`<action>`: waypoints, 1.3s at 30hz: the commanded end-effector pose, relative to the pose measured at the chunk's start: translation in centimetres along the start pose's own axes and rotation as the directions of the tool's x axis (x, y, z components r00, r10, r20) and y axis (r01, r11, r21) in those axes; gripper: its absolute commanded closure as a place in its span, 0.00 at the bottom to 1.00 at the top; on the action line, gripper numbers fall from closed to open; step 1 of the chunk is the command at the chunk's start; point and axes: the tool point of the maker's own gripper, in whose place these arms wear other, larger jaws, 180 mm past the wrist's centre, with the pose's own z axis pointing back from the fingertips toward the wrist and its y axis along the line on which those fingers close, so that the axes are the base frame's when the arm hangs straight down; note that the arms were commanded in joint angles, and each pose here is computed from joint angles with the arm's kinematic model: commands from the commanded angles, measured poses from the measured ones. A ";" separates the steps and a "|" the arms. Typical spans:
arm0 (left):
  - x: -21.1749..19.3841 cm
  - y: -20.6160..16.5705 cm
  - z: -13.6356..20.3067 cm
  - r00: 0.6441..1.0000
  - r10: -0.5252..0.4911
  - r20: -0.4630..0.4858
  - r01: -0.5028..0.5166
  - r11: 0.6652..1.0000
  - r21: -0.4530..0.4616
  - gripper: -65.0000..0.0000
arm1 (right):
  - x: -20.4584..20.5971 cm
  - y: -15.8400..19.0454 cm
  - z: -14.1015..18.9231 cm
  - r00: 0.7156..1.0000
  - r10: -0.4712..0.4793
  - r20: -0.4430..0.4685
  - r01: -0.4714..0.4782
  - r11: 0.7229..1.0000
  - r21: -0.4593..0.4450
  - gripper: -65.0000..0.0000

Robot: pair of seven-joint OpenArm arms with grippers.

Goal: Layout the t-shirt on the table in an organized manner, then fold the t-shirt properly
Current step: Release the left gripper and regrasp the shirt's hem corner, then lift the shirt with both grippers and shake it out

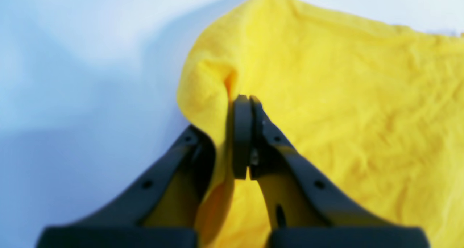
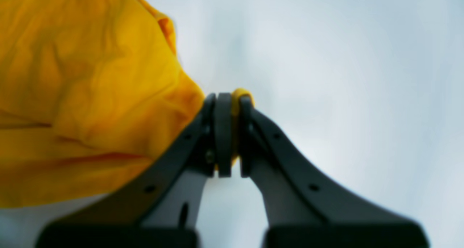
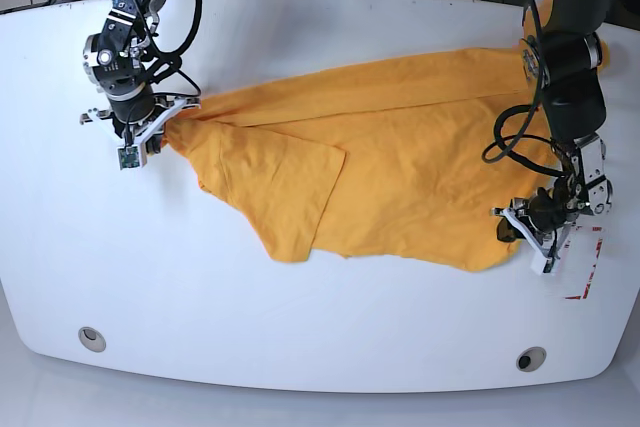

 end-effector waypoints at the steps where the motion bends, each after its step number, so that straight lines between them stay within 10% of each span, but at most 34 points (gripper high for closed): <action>1: 4.1 0.9 2.2 0.994 -0.087 0.071 0.083 0.995 0.053 1.00 | 2.4 -1.1 0.3 0.997 0.020 0.070 -0.018 0.999 -0.027 1.00; 22: 13.7 1.5 17.5 0.902 -0.407 0.144 0.307 0.840 0.448 1.00 | 15.9 -5.7 1.3 0.935 0.096 0.341 -0.050 0.988 -0.143 1.00; 39: 27.8 -0.5 31.9 0.806 -0.491 0.331 0.169 0.726 0.667 1.00 | 34.5 -12.7 8.7 0.815 0.214 0.538 -0.049 0.951 -0.304 1.00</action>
